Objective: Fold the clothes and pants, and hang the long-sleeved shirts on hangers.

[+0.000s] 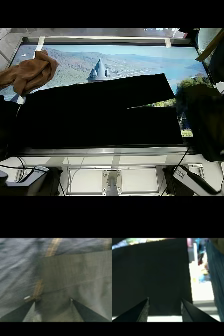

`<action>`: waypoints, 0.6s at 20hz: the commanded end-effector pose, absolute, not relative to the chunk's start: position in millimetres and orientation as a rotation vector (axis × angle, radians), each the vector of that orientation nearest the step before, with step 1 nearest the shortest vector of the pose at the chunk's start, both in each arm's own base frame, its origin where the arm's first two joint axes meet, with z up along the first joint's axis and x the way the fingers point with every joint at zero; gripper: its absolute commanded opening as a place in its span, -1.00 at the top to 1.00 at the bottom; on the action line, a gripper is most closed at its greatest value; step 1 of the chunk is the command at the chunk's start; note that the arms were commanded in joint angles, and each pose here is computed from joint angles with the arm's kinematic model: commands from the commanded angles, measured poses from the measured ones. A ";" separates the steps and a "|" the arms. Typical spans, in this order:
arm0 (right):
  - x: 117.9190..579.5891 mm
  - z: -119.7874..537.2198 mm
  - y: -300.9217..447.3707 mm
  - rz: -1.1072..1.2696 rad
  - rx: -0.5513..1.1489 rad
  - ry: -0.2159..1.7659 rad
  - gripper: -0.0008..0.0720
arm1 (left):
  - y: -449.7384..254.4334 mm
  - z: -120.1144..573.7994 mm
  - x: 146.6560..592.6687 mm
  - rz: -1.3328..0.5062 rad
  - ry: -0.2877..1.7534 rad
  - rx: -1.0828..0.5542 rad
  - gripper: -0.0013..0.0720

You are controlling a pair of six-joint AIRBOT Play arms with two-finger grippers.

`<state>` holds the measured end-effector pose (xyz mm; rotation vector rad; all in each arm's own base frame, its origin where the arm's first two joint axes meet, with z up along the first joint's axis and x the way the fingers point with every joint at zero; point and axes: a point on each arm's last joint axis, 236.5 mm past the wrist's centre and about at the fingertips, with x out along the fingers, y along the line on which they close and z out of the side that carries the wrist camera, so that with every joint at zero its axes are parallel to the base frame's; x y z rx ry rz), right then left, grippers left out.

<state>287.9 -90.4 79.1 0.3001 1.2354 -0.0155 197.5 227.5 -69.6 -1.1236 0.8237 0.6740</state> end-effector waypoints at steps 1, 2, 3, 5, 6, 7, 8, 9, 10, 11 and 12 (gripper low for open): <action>260.0 89.9 -94.5 -0.106 0.211 1.164 -0.20 | 235.5 -69.0 220.7 0.617 0.719 -1.172 -0.44; 257.5 98.0 -95.3 -0.120 0.192 1.136 -0.20 | 236.3 -70.7 220.0 0.622 0.722 -1.172 -0.38; 254.8 104.7 -95.7 -0.136 0.184 1.114 -0.19 | 236.1 -71.4 219.9 0.621 0.723 -1.173 -0.16; 246.8 111.9 -97.4 -0.176 0.186 1.100 -0.19 | 237.6 -68.9 220.6 0.616 0.721 -1.158 0.92; 240.7 112.2 -98.8 -0.188 0.176 1.114 -0.19 | 238.4 -64.6 222.1 0.602 0.721 -1.137 0.93; 231.8 109.0 -100.0 -0.199 0.169 1.149 -0.07 | 241.2 -59.2 223.8 0.597 0.714 -1.124 0.93; 222.2 103.2 -102.1 -0.212 0.165 1.194 -0.03 | 244.5 -53.9 225.0 0.597 0.705 -1.111 0.93; 212.9 94.2 -103.4 -0.231 0.197 1.236 -0.03 | 247.1 -48.3 226.5 0.596 0.695 -1.098 0.93; 201.9 78.9 -105.3 -0.257 0.262 1.289 -0.03 | 249.2 -43.4 227.2 0.597 0.686 -1.085 0.93; 194.6 60.6 -104.5 -0.265 0.346 1.327 -0.03 | 250.0 -40.1 227.4 0.598 0.679 -1.076 0.93; 192.9 43.6 -97.5 -0.243 0.456 1.345 -0.03 | 250.3 -38.3 227.4 0.599 0.676 -1.071 0.93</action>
